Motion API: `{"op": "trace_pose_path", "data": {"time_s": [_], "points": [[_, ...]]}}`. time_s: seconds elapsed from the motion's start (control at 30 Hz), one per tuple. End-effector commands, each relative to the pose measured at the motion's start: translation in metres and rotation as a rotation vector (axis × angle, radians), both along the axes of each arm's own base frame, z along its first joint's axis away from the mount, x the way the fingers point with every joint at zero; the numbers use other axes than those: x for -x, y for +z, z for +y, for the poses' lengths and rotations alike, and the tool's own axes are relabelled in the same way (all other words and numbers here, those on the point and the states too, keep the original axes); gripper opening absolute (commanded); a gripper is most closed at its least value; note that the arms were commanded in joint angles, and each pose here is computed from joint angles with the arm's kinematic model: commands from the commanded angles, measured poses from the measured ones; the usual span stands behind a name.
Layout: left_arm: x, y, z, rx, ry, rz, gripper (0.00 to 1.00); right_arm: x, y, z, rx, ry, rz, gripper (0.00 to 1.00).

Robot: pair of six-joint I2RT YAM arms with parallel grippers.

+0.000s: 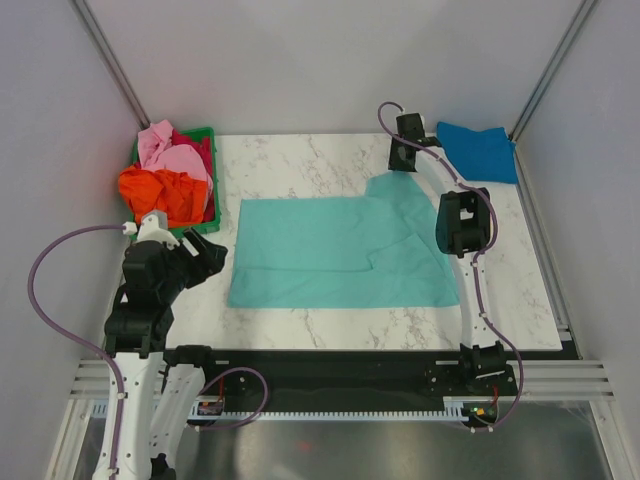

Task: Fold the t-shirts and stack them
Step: Fold the tshirt

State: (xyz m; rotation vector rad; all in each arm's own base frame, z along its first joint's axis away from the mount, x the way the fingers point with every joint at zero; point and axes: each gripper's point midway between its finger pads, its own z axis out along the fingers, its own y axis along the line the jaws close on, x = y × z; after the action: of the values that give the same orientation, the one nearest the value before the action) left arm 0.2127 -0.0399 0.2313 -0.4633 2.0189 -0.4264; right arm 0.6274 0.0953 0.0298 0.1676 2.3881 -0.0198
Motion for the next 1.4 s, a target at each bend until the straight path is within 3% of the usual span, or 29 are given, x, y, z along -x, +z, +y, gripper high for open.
{"op": "trace_pose_path", "data": {"time_s": [0.0,0.13,0.17,0.23,0.27,0.47,0.5,0.7,0.83,0.9,0.93,0.97,1.03,1.2,1.37], "points": [[-0.004,0.009,-0.001,-0.03,-0.034,-0.051,0.78,-0.006,-0.006,0.005,0.004,-0.004,-0.019,0.49],[-0.005,0.008,0.004,-0.027,-0.016,-0.05,0.78,-0.005,-0.011,0.009,-0.008,0.011,-0.014,0.32],[-0.006,0.008,0.004,-0.026,-0.017,-0.048,0.78,-0.005,-0.011,0.01,-0.011,0.013,-0.015,0.21],[-0.007,0.008,0.005,-0.029,-0.015,-0.047,0.78,-0.006,-0.006,0.011,-0.013,0.019,-0.024,0.1],[-0.007,0.006,0.005,-0.029,-0.016,-0.041,0.78,-0.006,-0.004,0.012,-0.01,0.026,-0.027,0.0],[-0.031,-0.011,-0.004,-0.017,-0.088,0.056,0.78,0.011,0.037,0.015,-0.011,0.067,-0.059,0.0],[-0.043,-0.027,-0.004,-0.012,-0.093,0.13,0.78,0.014,0.064,0.017,-0.019,0.071,-0.101,0.0],[-0.104,-0.033,-0.006,-0.049,-0.065,0.235,0.73,0.06,0.101,0.026,-0.063,0.102,-0.147,0.0],[-0.157,-0.035,-0.01,-0.064,-0.036,0.282,0.72,0.092,0.098,0.024,-0.078,0.11,-0.119,0.0],[-0.182,-0.065,-0.014,-0.072,-0.039,0.361,0.71,0.1,0.106,0.024,-0.092,0.114,-0.131,0.0],[-0.199,-0.059,-0.016,-0.072,-0.04,0.345,0.71,0.107,0.1,0.024,-0.093,0.12,-0.115,0.0],[-0.211,-0.09,-0.015,-0.082,-0.035,0.422,0.7,0.108,0.101,0.023,-0.093,0.119,-0.118,0.0],[-0.233,-0.097,-0.016,-0.09,-0.035,0.43,0.66,0.116,0.099,0.025,-0.106,0.135,-0.109,0.0],[-0.265,-0.148,-0.012,-0.124,-0.025,0.523,0.64,0.133,0.111,0.035,-0.182,0.156,-0.12,0.0],[-0.287,-0.155,0.001,-0.191,0.024,0.517,0.63,0.146,0.111,0.034,-0.181,0.164,-0.124,0.0]]}}
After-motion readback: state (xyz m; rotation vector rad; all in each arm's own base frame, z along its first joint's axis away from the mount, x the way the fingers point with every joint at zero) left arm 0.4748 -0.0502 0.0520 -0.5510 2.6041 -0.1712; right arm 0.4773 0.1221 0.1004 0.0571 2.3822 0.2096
